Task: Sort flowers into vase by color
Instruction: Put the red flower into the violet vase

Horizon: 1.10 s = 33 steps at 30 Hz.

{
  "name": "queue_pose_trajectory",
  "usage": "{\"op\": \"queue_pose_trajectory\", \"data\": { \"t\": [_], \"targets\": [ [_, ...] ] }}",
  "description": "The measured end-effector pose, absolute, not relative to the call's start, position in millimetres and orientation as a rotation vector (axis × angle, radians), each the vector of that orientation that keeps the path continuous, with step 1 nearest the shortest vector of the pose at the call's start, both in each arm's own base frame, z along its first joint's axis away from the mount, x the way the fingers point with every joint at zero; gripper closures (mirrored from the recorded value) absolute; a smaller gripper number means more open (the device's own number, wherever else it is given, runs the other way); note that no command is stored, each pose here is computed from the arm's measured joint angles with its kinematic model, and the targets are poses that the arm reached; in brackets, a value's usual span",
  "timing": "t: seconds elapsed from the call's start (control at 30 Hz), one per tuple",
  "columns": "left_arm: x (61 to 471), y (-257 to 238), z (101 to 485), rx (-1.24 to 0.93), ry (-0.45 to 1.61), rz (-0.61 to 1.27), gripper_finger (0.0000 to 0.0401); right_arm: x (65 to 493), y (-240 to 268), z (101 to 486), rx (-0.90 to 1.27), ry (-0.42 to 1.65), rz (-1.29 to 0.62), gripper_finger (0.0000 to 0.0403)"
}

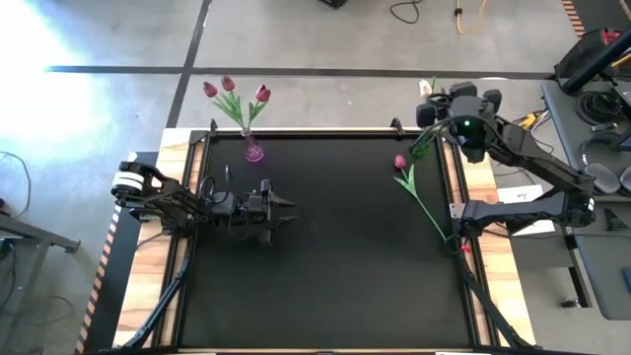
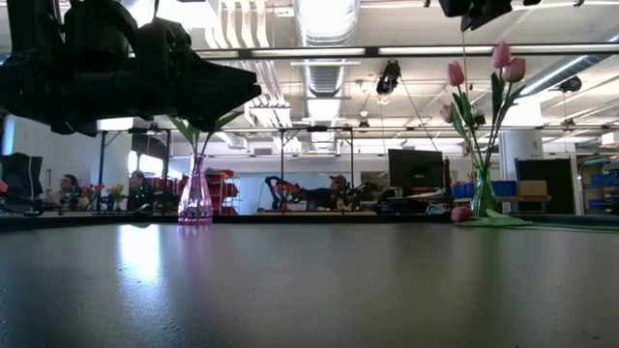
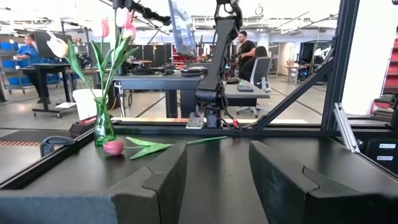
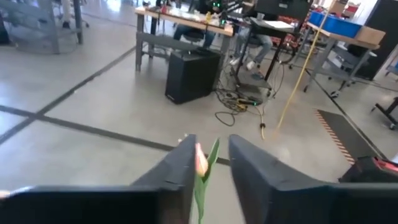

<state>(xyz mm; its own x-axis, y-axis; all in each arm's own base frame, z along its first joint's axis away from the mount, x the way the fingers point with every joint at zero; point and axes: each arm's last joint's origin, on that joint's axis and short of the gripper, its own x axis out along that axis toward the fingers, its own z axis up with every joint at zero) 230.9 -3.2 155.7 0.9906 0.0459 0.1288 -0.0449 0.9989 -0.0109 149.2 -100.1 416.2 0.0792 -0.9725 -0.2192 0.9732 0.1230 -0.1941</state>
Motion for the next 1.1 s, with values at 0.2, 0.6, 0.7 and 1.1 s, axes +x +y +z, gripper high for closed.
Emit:
{"op": "queue_pose_trajectory", "data": {
  "t": [0.2,0.6,0.7,1.1],
  "targets": [
    [230.9,-3.2,155.6,-0.008,-0.128,0.046,0.0242,155.0,-103.4,387.9,-0.002,0.402,-1.474,0.0388],
    [231.0,-3.3,154.8,-0.008,-0.120,0.045,0.0242,162.7,-109.1,356.2,-0.062,0.377,-1.524,0.0394],
    [231.0,-3.2,154.3,-0.007,-0.115,0.046,0.0242,161.1,-104.5,372.0,-0.076,0.359,-1.485,0.0394],
    [231.2,-3.2,152.4,-0.006,-0.095,0.045,0.0242,170.3,-51.2,355.7,-0.008,0.552,-0.887,0.0394]
  ]
}}
